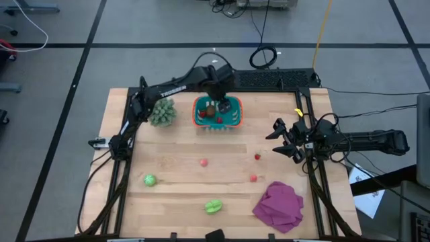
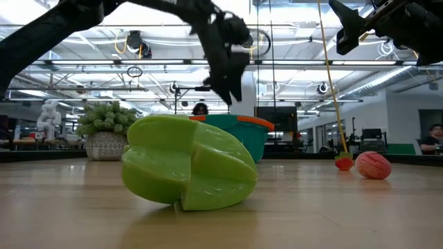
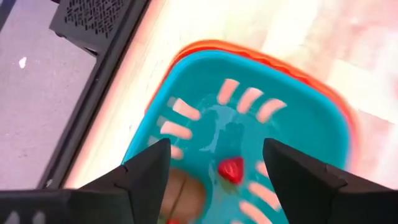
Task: Pick and placing Produce into tupperware
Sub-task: Put the green cabbage into the blue basket
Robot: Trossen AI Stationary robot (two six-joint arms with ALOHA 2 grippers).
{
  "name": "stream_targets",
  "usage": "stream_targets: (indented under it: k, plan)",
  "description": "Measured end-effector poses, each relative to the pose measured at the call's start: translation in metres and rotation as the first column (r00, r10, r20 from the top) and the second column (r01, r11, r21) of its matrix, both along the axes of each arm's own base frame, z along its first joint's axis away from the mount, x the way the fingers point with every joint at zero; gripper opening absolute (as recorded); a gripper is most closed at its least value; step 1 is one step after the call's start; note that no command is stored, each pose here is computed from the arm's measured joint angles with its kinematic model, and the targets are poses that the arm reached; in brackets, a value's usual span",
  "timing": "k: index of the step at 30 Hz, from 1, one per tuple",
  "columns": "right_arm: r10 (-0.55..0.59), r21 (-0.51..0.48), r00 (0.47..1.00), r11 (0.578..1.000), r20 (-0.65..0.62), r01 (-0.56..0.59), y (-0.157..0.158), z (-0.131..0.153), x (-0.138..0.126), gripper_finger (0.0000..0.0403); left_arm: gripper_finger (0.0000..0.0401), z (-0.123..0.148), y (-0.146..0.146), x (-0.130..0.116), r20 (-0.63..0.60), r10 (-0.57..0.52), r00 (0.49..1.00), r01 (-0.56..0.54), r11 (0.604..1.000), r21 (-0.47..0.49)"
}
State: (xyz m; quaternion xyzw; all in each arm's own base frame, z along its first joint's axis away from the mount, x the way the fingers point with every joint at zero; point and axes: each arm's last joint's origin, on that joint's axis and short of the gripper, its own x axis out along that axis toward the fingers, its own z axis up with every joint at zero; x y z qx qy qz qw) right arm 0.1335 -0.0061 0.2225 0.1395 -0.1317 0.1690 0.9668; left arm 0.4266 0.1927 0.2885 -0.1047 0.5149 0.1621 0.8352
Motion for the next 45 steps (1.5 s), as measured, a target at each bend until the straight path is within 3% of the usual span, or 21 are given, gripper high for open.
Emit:
stream_targets:
  k: [4, 10, 13, 17, 20, 24, 29, 35, 39, 45]
  plan:
    - [0.005, 0.014, 1.0, 1.0, -0.004, -0.005, 0.0, 0.0, 0.0, 0.0242, 0.0263, 0.036, -0.02, -0.011, -0.034, -0.034, 0.999, 0.034, 0.999, -0.014]
    - [0.012, 0.031, 1.0, 0.999, -0.007, -0.012, 0.0, 0.0, 0.0, 0.0242, 0.0259, 0.079, -0.069, -0.063, -0.182, -0.019, 0.983, 0.001, 0.995, -0.099]
    - [0.009, 0.02, 1.0, 1.0, 0.017, -0.01, 0.0, 0.002, -0.001, 0.0242, 0.0253, 0.105, -0.095, -0.078, -0.099, 0.046, 0.994, -0.055, 0.994, -0.091]
    - [0.01, 0.018, 1.0, 1.0, 0.024, -0.01, 0.0, 0.003, -0.001, 0.0242, 0.0244, 0.136, -0.139, -0.104, -0.015, 0.035, 0.999, -0.037, 0.994, -0.102]
    - [0.01, 0.02, 1.0, 1.0, 0.015, -0.011, 0.0, 0.002, -0.001, 0.0242, 0.0236, 0.14, -0.171, -0.121, -0.017, 0.075, 0.997, -0.077, 0.992, -0.099]
    - [0.01, 0.02, 1.0, 1.0, 0.016, -0.011, 0.0, 0.002, -0.001, 0.0242, 0.0222, 0.129, -0.211, -0.143, -0.066, 0.104, 0.992, -0.111, 0.987, -0.113]
    - [0.011, 0.019, 1.0, 1.0, 0.023, -0.011, 0.0, 0.003, -0.001, 0.0242, 0.0214, 0.089, -0.248, -0.159, -0.206, 0.158, 0.966, -0.185, 0.976, -0.116]
    - [0.022, 0.049, 0.999, 0.999, 0.023, -0.023, 0.0, 0.004, -0.001, 0.0242, 0.0226, 0.035, -0.279, -0.183, -0.432, 0.218, 0.875, -0.298, 0.946, -0.128]
    - [0.029, 0.069, 0.999, 0.997, 0.025, -0.031, 0.0, 0.004, -0.002, 0.0242, 0.0229, 0.01, -0.298, -0.197, -0.512, 0.255, 0.82, -0.343, 0.935, -0.085]
    - [0.035, 0.086, 0.999, 0.996, 0.021, -0.037, 0.0, 0.004, -0.002, 0.0242, 0.023, -0.015, -0.337, -0.209, -0.481, 0.192, 0.856, -0.3, 0.94, -0.16]
